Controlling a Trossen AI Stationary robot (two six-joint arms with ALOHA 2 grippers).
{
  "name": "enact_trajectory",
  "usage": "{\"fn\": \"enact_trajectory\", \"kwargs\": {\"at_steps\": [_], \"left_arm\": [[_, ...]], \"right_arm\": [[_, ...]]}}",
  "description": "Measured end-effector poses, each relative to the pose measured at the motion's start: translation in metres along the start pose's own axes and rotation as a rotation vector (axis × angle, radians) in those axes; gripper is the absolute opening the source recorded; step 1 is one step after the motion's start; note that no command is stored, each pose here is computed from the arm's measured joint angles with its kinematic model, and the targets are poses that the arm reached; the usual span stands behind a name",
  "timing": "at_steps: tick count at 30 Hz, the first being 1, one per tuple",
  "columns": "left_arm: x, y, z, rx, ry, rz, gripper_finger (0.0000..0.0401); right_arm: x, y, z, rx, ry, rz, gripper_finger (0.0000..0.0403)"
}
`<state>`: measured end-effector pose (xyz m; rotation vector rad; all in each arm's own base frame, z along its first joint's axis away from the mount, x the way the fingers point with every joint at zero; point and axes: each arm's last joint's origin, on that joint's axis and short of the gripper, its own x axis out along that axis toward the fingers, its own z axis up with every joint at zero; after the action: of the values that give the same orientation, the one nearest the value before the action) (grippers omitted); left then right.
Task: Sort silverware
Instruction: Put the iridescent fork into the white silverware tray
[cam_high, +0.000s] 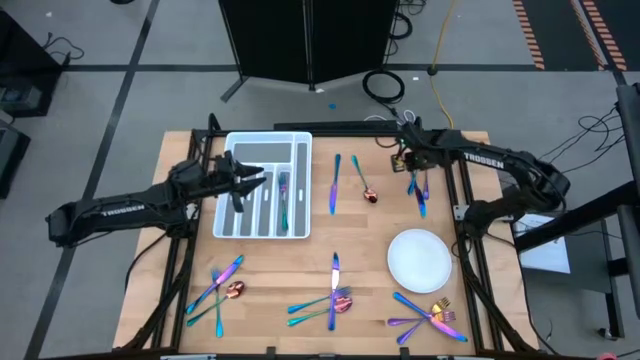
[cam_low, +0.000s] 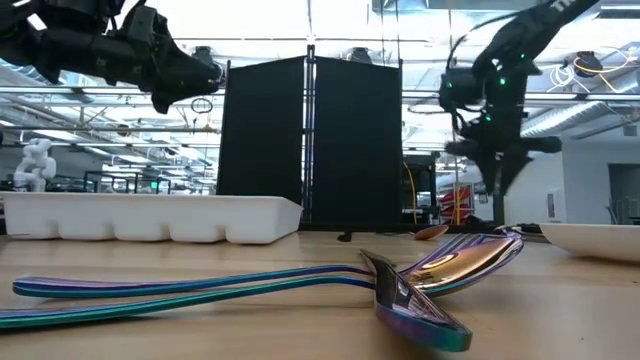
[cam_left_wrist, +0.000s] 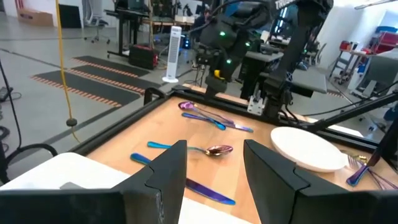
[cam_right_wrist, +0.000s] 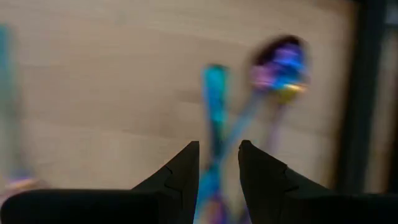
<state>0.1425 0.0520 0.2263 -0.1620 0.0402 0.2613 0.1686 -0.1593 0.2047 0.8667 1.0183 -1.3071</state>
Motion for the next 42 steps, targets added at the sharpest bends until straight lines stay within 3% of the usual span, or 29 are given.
{"fn": "enact_trajectory", "kwargs": {"at_steps": [16,31,35,42], "left_arm": [[0.007,0.002,-0.011,-0.015,0.099,0.007,0.0160],[0.006,0.002,-0.011,-0.038,0.094,0.008,0.0160],[0.006,0.002,-0.011,-0.033,0.094,0.008,0.0160],[0.007,0.002,-0.008,-0.029,0.065,0.003,0.0160]], "right_arm": [[0.052,-0.017,0.012,-0.049,0.192,-0.193,0.0100],[0.078,-0.018,0.014,-0.090,0.280,-0.210,0.0099],[0.078,-0.018,0.014,-0.091,0.285,-0.209,0.0080],[0.078,-0.018,0.013,-0.095,0.286,-0.215,0.0008]]}}
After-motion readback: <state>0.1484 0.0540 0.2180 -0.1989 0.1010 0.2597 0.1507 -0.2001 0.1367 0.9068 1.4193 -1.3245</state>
